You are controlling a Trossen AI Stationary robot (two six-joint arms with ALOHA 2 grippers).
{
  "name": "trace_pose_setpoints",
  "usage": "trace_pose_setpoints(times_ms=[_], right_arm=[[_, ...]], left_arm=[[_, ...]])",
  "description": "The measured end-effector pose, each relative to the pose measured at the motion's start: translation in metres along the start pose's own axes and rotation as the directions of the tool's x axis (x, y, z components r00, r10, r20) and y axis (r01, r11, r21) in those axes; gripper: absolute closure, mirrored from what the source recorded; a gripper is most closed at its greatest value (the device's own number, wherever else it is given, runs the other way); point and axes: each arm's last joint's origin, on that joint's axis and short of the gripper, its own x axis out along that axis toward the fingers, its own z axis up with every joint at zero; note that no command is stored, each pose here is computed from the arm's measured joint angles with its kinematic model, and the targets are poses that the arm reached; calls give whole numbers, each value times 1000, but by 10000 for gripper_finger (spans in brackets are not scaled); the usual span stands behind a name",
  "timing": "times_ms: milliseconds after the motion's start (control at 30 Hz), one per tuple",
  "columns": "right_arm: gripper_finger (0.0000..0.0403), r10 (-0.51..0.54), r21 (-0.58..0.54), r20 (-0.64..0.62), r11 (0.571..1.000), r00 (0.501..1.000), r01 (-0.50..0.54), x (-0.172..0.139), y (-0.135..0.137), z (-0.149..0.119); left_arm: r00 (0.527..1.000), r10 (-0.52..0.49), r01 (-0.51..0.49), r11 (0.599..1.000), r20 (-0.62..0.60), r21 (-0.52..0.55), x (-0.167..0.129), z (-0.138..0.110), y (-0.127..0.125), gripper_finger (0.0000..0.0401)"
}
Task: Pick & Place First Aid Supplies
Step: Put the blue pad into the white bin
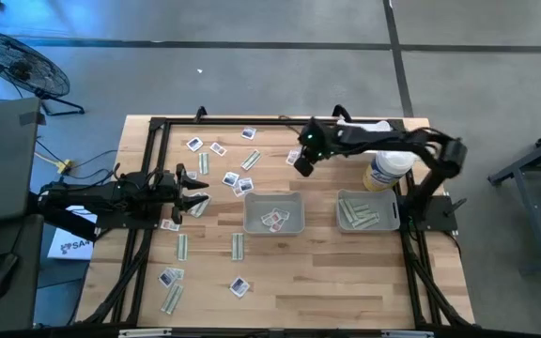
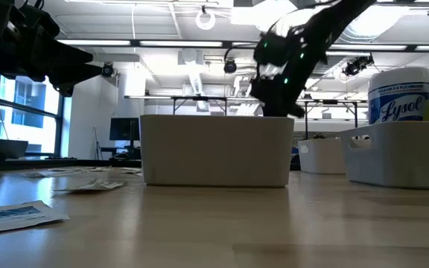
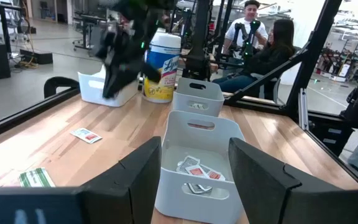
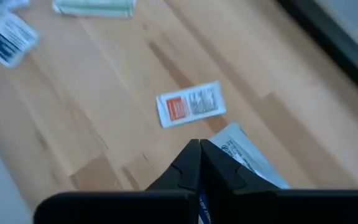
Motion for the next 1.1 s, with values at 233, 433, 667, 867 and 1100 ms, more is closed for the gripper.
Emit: trace_pose_setpoints(times_ms=[233,433,667,867,1100], right_arm=[[402,32,-32,170,999,985,-27,-60,-1,12],[402,47,-73,165,997,985,-35,-81,-5,7],[402,-86,-57,88,994,992,91,-78,-14,-2],[402,-136,35,68,990,988,133,-75,-25,-5],[402,-236,149,12,961,972,232,-75,-50,-9]], left_arm=[[1000,0,0,1000,0,0,0,0,0,215],[1000,0,0,1000,0,0,0,0,0,215],[1000,0,0,1000,0,0,0,0,0,215],[1000,0,0,1000,0,0,0,0,0,215],[1000,0,0,1000,0,0,0,0,0,215]])
